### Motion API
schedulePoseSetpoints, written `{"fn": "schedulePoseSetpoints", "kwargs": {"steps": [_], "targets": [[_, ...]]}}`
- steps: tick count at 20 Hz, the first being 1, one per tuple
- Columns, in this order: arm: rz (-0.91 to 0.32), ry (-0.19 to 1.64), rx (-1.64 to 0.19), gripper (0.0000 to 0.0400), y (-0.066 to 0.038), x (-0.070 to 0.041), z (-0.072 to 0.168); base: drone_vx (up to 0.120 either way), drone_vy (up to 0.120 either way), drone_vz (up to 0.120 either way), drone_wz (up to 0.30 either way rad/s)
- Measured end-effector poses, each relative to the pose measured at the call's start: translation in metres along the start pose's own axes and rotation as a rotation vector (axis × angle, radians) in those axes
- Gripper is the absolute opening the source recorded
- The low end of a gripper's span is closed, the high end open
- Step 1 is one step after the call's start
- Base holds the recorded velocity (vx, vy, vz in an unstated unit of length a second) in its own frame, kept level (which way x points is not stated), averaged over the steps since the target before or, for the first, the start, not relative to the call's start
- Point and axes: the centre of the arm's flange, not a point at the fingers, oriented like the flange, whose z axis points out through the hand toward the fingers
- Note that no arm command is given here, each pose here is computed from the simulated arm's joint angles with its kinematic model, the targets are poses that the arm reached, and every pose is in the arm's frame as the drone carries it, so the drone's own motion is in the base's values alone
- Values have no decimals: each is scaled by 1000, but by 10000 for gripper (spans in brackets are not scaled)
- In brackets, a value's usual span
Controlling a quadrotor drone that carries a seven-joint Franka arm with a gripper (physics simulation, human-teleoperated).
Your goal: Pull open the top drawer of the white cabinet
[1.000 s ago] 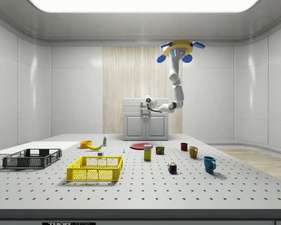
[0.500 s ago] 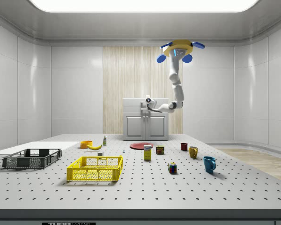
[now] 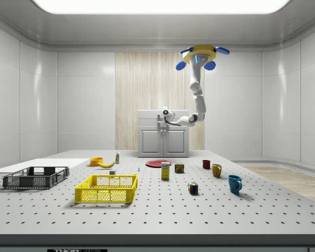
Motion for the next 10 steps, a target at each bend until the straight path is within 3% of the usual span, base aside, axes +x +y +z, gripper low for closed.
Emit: {"fn": "schedulePoseSetpoints", "kwargs": {"steps": [7, 10], "targets": [[0, 1, 1, 305, -5, 5, 0, 0, 0, 0, 0], [0, 1, 1, 200, -5, 5, 0, 0, 0, 0, 0]]}}
